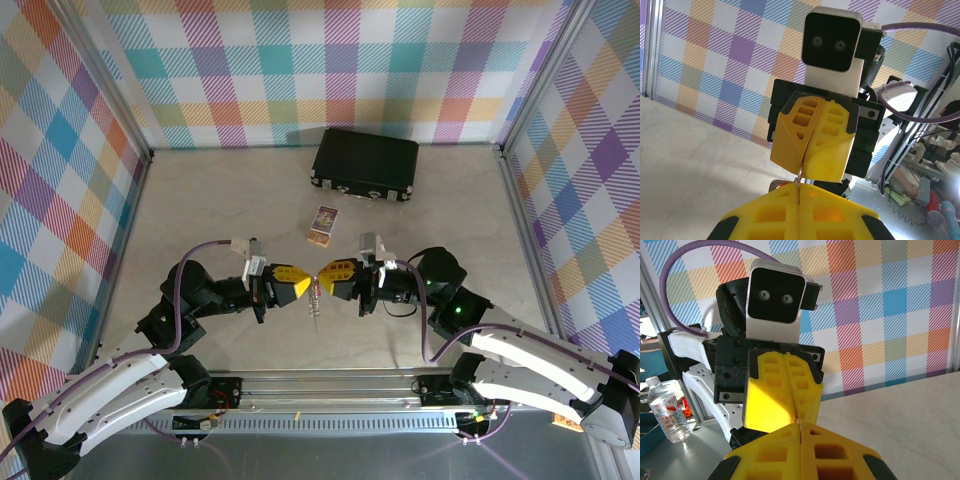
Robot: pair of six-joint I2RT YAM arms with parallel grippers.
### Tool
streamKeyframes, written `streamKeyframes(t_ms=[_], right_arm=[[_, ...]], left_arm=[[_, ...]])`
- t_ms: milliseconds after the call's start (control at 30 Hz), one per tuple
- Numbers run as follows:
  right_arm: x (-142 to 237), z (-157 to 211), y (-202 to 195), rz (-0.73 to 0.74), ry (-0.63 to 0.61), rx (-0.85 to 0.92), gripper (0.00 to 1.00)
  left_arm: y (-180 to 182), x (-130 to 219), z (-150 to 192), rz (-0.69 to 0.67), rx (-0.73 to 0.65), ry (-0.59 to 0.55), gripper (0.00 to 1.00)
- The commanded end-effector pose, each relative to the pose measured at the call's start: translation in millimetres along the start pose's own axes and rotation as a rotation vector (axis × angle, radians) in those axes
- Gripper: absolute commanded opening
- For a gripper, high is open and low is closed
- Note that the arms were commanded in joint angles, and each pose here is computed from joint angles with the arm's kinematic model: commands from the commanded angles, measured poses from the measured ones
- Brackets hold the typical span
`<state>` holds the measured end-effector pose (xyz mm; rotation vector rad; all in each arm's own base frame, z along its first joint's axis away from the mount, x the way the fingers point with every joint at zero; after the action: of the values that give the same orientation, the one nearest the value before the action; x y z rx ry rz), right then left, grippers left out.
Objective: Put the keys on the keyring
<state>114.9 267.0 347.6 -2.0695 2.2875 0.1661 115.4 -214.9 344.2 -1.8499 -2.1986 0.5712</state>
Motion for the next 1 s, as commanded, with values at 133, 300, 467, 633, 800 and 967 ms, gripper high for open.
streamKeyframes(t_ms=[133,300,467,633,800,967], right_arm=[[-3.1,-6.0,3.9,-0.033,-0.025,-0.001,0.0],[-3.7,-6.4,4.8,-0.043,-0.029,0.004,0.0],[-4.5,-4.9,5.9,-0.057,-0.02,0.003,0.0],[-4.1,-3.6,8.2,-0.075,-0.015,0.01,0.0],[-3.3,-2.7,9.9,-0.086,-0.013,0.016,0.0],[-3.1,-0.9,11.9,-0.1,-0.006,0.019,0.0]], left_arm=[[-9.8,2.2,-8.0,0.031,-0.037,-0.018,0.0],[-9.6,2.1,-7.9,0.03,-0.037,-0.017,0.0],[-9.8,2.0,-8.2,0.03,-0.037,-0.017,0.0],[-10.0,2.0,-8.2,0.03,-0.035,-0.015,0.0],[-9.2,1.8,-7.7,0.027,-0.035,-0.014,0.0],[-9.2,1.8,-8.6,0.025,-0.036,-0.017,0.0]])
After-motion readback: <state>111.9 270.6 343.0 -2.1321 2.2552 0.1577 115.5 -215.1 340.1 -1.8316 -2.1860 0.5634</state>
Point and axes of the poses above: each hand's point on the last joint's axis, 136 mm out from that joint toward the fingers, its own x axis back along the fingers, its own y axis along the line the jaws close on, z = x × y, the point moved 5 cm from there along x, back along the fingers, and after that the axes turned 6 degrees about x, right-handed, at the moved point
